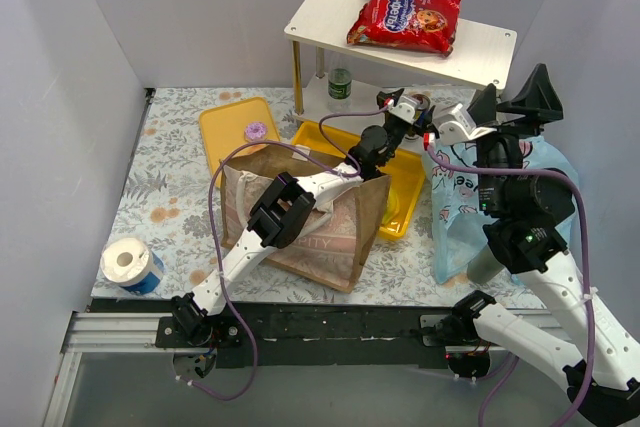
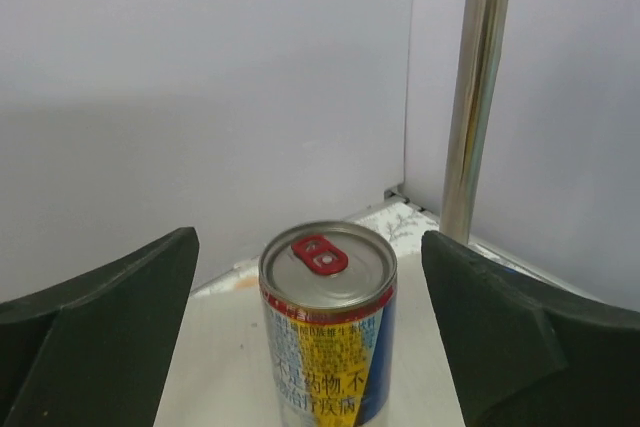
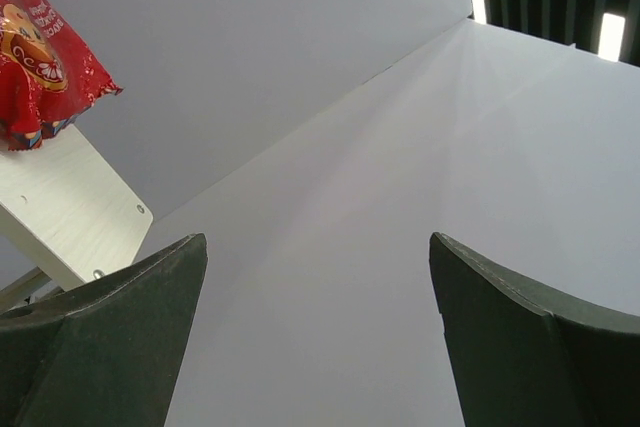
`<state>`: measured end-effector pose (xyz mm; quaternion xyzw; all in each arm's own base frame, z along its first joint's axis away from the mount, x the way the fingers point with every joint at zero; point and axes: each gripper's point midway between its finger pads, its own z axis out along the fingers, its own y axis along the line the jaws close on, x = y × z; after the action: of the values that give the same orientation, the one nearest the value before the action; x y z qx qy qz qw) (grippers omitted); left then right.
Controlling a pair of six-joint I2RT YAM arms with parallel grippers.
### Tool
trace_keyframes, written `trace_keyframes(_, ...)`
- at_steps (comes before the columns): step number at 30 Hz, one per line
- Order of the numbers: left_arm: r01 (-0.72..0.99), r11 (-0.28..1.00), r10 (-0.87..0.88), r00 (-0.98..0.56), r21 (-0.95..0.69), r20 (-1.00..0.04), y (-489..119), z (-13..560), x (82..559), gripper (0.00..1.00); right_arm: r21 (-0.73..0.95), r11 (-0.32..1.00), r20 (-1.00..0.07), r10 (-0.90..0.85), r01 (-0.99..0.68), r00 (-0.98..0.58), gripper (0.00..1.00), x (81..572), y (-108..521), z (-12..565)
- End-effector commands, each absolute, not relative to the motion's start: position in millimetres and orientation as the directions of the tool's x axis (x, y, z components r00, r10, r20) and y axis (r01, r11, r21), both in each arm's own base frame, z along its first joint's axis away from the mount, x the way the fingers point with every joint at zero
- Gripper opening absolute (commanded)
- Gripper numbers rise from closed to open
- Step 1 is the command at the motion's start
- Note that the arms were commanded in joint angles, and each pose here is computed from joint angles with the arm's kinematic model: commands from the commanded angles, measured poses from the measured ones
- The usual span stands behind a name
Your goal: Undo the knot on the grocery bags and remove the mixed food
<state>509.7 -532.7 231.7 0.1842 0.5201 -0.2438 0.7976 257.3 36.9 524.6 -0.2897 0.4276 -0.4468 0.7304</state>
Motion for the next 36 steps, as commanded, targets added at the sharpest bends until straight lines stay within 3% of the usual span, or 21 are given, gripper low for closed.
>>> trace_keyframes(1,0.592,0.805,-0.234,0.389,0.047,-0.891,-531,257,501,0.98,-0.762,0.470,-0.398,-0.882,0.445,0.251,0.98,252,31,535)
trace_keyframes(6,0.594,0.804,-0.258,0.384,0.023,-0.887,-518,277,490,0.98,-0.754,0.473,-0.396,-0.881,0.456,0.258,0.98,250,30,540)
trace_keyframes(7,0.601,0.799,-0.290,0.403,0.013,-0.868,-510,307,481,0.98,-0.752,0.474,-0.398,-0.881,0.458,0.258,0.98,250,30,541)
trace_keyframes(9,0.639,0.769,-0.275,0.372,0.029,-0.887,-508,298,465,0.98,-0.751,0.481,-0.398,-0.877,0.452,0.270,0.98,249,31,542)
trace_keyframes(10,0.648,0.761,-0.305,0.393,0.026,-0.868,-498,334,452,0.98,-0.759,0.479,-0.397,-0.877,0.441,0.270,0.98,249,32,541)
trace_keyframes(13,0.693,0.720,-0.277,0.337,0.038,-0.900,-485,331,422,0.98,-0.766,0.494,-0.403,-0.868,0.412,0.291,0.98,250,35,540)
trace_keyframes(14,0.703,0.710,-0.314,0.356,0.031,-0.880,-470,369,404,0.98,-0.766,0.500,-0.402,-0.863,0.404,0.305,0.98,249,38,541)
trace_keyframes(16,0.732,0.680,-0.271,0.292,0.032,-0.917,-460,351,386,0.98,-0.770,0.500,-0.401,-0.862,0.396,0.310,0.98,248,38,541)
trace_keyframes(17,0.735,0.678,-0.302,0.309,0.025,-0.902,-444,381,371,0.98,-0.773,0.498,-0.398,-0.863,0.394,0.310,0.98,249,39,540)
trace_keyframes(22,0.725,0.688,-0.213,0.233,0.024,-0.949,-410,356,345,0.98,-0.783,0.493,-0.390,-0.864,0.379,0.318,0.98,253,45,526)
trace_keyframes(27,0.720,0.689,-0.165,0.272,0.087,-0.948,-398,360,334,0.98,-0.788,0.508,-0.402,-0.852,0.347,0.334,0.98,261,54,514)
trace_keyframes(33,0.735,0.663,-0.180,0.338,0.140,-0.924,-393,415,322,0.98,-0.836,0.532,-0.466,-0.817,0.133,0.339,0.98,278,76,483)
trace_keyframes(36,0.718,0.669,-0.143,0.376,0.190,-0.915,-380,451,315,0.98,-0.832,0.527,-0.555,-0.788,-0.176,0.265,0.98,289,103,437)
